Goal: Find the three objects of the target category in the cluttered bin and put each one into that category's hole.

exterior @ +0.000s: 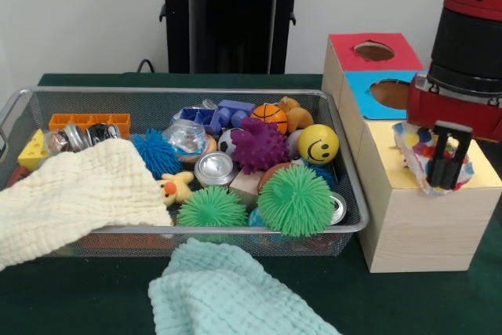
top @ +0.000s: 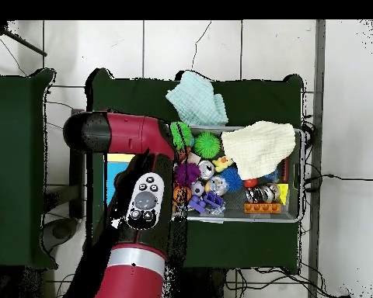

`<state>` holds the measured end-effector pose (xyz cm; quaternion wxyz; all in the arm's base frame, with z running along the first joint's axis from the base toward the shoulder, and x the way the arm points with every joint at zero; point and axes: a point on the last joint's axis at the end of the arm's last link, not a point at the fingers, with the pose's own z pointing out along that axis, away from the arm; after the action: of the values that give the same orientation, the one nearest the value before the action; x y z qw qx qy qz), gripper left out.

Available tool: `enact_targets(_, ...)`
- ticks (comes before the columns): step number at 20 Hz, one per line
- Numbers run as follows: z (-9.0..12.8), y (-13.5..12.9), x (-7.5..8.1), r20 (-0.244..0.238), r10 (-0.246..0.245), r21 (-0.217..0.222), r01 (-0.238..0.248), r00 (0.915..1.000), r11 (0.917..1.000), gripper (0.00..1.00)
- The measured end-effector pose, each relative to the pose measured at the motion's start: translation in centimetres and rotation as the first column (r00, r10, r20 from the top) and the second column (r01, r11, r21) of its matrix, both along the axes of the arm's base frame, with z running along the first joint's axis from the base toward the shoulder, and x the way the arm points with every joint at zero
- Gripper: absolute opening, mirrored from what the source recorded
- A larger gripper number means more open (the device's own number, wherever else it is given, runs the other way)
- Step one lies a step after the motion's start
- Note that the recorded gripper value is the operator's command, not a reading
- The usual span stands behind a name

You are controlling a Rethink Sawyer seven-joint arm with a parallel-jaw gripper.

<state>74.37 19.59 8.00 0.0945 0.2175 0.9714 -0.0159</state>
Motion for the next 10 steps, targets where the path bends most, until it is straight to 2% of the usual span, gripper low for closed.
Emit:
enact_targets(4, -0.12, -0.74, 0.37, 0.005, -0.012, 0.006, 0.012, 0.9999, 0.9999, 0.0)
enact_targets(10, -0.28, -1.13, 0.82, 0.002, -0.027, 0.039, 0.026, 0.9996, 0.9989, 0.0)
